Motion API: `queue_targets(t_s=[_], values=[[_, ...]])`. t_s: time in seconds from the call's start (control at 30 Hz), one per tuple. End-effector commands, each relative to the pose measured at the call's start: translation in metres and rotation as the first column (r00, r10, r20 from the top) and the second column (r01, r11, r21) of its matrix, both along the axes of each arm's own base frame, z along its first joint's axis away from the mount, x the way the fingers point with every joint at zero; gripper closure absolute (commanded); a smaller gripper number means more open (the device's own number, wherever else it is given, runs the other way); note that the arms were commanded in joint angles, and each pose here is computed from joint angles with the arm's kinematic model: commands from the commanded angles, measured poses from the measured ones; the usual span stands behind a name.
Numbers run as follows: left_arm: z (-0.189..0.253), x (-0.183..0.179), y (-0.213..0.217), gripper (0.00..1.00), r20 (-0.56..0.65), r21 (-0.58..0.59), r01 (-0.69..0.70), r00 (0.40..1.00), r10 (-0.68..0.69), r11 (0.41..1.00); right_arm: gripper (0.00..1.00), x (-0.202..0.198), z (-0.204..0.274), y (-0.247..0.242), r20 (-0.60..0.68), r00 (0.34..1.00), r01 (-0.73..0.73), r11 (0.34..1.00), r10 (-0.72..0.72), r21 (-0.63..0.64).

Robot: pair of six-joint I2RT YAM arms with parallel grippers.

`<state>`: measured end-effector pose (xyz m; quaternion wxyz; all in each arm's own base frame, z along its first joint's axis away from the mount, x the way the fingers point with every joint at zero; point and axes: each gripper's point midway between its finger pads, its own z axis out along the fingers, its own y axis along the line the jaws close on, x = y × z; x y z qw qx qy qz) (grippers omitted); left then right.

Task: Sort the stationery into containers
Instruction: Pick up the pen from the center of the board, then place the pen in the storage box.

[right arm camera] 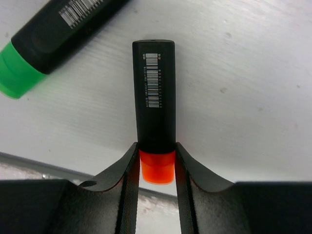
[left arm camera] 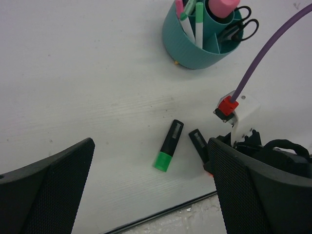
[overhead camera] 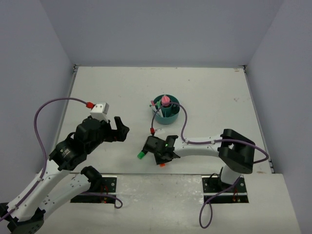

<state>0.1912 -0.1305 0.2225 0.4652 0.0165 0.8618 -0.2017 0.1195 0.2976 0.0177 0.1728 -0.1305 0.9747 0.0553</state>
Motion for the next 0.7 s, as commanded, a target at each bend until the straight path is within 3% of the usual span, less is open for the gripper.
queue_targets(t_s=[0.0, 0.13, 0.27, 0.33, 0.53, 0.67], values=[[0.025, -0.007, -0.047, 0.00, 0.055, -0.181, 0.199, 0.980, -0.192, 0.963, 1.00, 0.013, 0.054, -0.010, 0.170, 0.985, -0.019, 0.997, 0.007, 0.072], [0.057, -0.031, -0.100, 0.00, 0.114, -0.441, 0.407, 0.909, -0.400, 0.800, 1.00, 0.018, 0.112, -0.014, 0.352, 0.936, -0.102, 0.971, 0.019, 0.218], [0.088, -0.042, -0.125, 0.00, 0.199, -0.567, 0.503, 0.852, -0.484, 0.652, 1.00, 0.008, 0.156, -0.016, 0.457, 0.888, -0.235, 0.903, 0.050, 0.358], [0.095, -0.043, -0.133, 0.00, 0.226, -0.575, 0.528, 0.836, -0.499, 0.625, 1.00, 0.002, 0.172, -0.016, 0.487, 0.872, -0.287, 0.867, 0.061, 0.407], [0.082, -0.039, -0.170, 0.04, 0.141, -0.590, 0.504, 0.834, -0.534, 0.631, 1.00, -0.006, 0.205, -0.027, 0.530, 0.848, -0.347, 0.783, 0.026, 0.516], [0.072, -0.038, -0.191, 0.20, 0.103, -0.566, 0.503, 0.830, -0.549, 0.654, 1.00, -0.005, 0.212, -0.031, 0.527, 0.850, -0.337, 0.788, 0.019, 0.515]])
